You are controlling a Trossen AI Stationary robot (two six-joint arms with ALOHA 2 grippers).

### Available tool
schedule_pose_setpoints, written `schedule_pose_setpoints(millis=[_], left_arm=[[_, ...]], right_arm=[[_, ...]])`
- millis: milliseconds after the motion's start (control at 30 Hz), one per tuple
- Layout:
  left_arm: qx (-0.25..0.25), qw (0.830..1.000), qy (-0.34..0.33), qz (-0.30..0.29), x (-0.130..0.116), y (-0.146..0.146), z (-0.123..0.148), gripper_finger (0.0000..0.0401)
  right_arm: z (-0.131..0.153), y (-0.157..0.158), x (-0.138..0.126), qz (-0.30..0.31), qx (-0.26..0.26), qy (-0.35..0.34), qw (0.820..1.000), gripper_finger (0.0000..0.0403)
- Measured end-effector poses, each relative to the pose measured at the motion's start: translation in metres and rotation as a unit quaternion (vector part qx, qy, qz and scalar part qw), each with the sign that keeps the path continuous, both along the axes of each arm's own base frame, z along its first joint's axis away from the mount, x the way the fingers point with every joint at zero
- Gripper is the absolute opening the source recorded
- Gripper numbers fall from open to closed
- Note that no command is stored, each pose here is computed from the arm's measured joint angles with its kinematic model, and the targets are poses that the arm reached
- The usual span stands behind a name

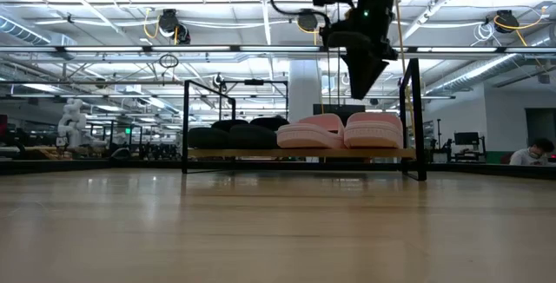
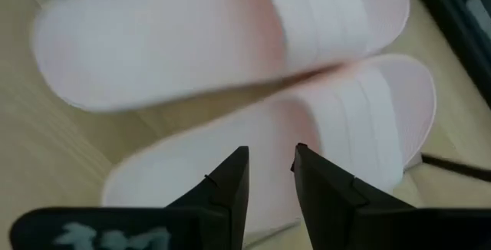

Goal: Pick and place slides into the shelf
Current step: Return to Home Position

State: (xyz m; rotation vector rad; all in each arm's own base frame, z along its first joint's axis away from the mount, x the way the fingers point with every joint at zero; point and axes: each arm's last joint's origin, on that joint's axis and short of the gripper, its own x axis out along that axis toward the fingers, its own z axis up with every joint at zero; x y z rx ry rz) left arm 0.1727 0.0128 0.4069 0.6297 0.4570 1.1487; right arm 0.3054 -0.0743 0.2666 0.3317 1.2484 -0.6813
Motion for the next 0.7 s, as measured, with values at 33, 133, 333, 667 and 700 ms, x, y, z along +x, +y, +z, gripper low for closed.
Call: schedule_pose_setpoints(millis=[33,133,333,667,700], left_arm=[[0.001,1.000,0.002,0.000,0.000,0.000,0.000,0.0086],[0.004,1.000,0.012,0.000,0.000,0.000,0.000,0.0086],[0.005,1.000,0.009,-0.011,-0.003,-0.004,0.002,0.0086],[-0.035,0.992,-0.120,-0.008,-0.035,-0.021,0.014,0.0086],[-0.042,0.989,-0.142,0.005,-0.038,-0.023,0.014,0.0086]], right_arm=[[0.003,0.000,0.000,0.001,-0.004,-0.012,1.000,0.0096],[0.018,0.003,0.001,0.010,-0.019,-0.072,0.997,0.0096],[0.072,0.014,-0.007,0.064,-0.077,-0.242,0.965,0.0096],[0.135,0.037,-0.063,0.105,-0.127,-0.358,0.919,0.0096],[0.139,0.038,-0.068,0.106,-0.128,-0.366,0.915,0.0096]])
